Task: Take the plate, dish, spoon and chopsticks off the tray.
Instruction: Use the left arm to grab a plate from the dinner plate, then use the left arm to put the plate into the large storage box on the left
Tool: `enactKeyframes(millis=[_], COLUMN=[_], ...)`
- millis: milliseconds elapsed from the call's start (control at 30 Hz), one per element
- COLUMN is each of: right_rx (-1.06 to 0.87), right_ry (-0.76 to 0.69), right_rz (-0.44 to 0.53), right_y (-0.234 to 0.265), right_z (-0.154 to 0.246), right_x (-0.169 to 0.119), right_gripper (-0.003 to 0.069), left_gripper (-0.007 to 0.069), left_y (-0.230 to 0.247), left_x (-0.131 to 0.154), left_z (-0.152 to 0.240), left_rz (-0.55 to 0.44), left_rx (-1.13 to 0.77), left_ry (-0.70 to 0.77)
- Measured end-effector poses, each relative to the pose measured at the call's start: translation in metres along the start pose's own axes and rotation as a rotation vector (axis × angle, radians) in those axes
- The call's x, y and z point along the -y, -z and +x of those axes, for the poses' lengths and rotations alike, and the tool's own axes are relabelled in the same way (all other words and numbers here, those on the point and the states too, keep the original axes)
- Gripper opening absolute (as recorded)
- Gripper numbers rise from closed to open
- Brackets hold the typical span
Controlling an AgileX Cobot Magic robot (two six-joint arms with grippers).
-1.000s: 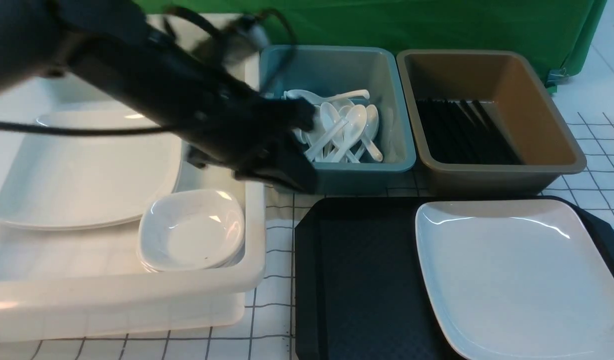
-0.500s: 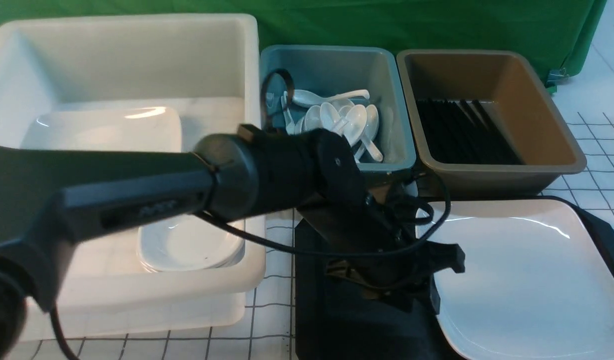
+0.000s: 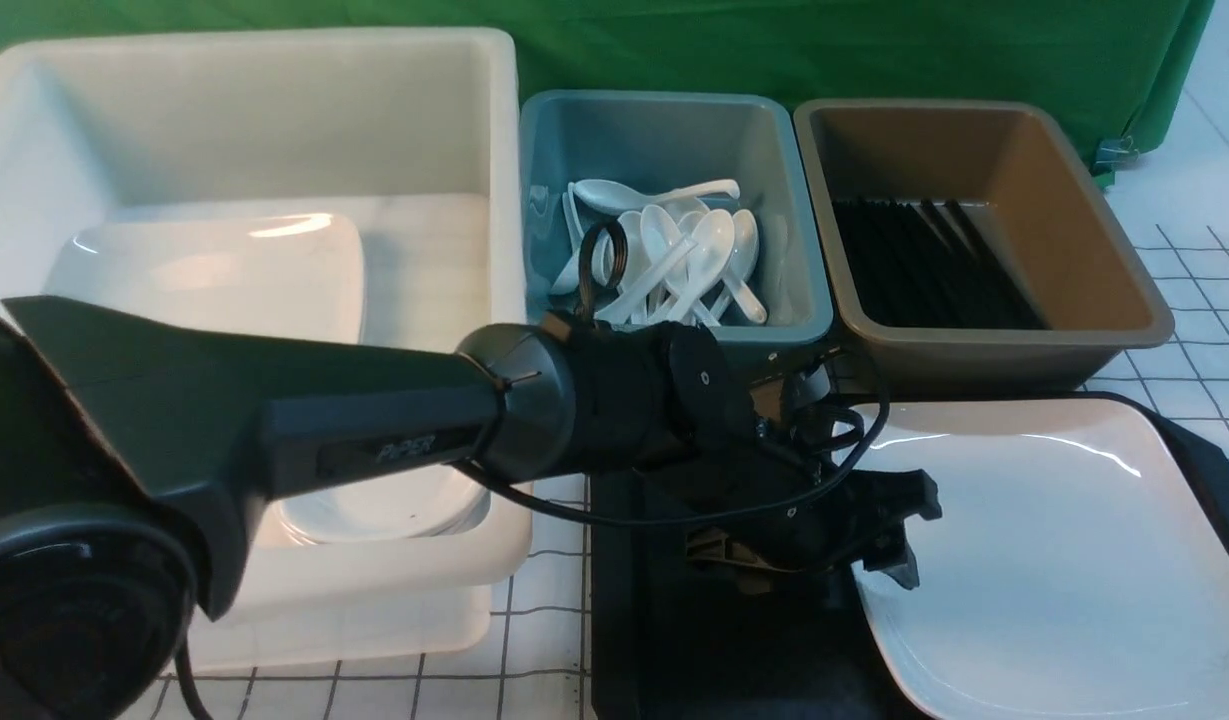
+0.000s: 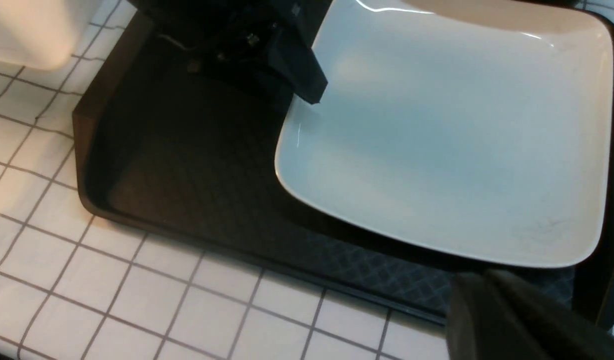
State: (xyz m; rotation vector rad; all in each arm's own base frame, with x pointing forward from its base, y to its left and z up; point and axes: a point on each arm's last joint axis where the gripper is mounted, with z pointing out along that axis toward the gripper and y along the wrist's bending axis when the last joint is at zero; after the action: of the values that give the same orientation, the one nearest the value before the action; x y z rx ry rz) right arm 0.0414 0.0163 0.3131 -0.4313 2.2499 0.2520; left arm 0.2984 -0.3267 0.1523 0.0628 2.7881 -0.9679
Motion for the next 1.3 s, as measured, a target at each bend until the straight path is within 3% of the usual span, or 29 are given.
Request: enactKeyframes(millis=[400, 633, 867, 900, 1000, 1300], right_rx=[0.001, 0.002, 0.002, 0.002, 0.002, 0.000], right_ry=[0.000, 0.000, -0.001, -0.001, -0.001, -0.001], right_rz=[0.000, 0.000, 0.000, 0.000, 0.000, 0.000], right_y=[0.000, 0.000, 0.000, 0.000, 0.000, 0.000], right_z=[0.000, 0.000, 0.000, 0.000, 0.000, 0.000], right_x=[0.000, 0.000, 0.000, 0.000, 0.000, 0.000], right_gripper=[0.0020, 0.0030, 0.0031, 0.0032, 0.0035, 0.0045], left_gripper=[0.0408, 0.0342, 0.0195, 0.0131, 0.0031, 0.0018], left_y=[-0.019, -0.022, -0.022, -0.022, -0.022, 0.013], left_x=[0.009, 0.007, 0.007, 0.007, 0.007, 0.030], left_z=[0.006, 0.002, 0.002, 0.002, 0.002, -0.004], left_rz=[0.043, 0.047, 0.046, 0.046, 0.046, 0.085], left_rx=[0.092, 0.135, 0.136, 0.136, 0.136, 0.192], left_ry=[0.017, 0.025, 0.023, 0.023, 0.023, -0.086])
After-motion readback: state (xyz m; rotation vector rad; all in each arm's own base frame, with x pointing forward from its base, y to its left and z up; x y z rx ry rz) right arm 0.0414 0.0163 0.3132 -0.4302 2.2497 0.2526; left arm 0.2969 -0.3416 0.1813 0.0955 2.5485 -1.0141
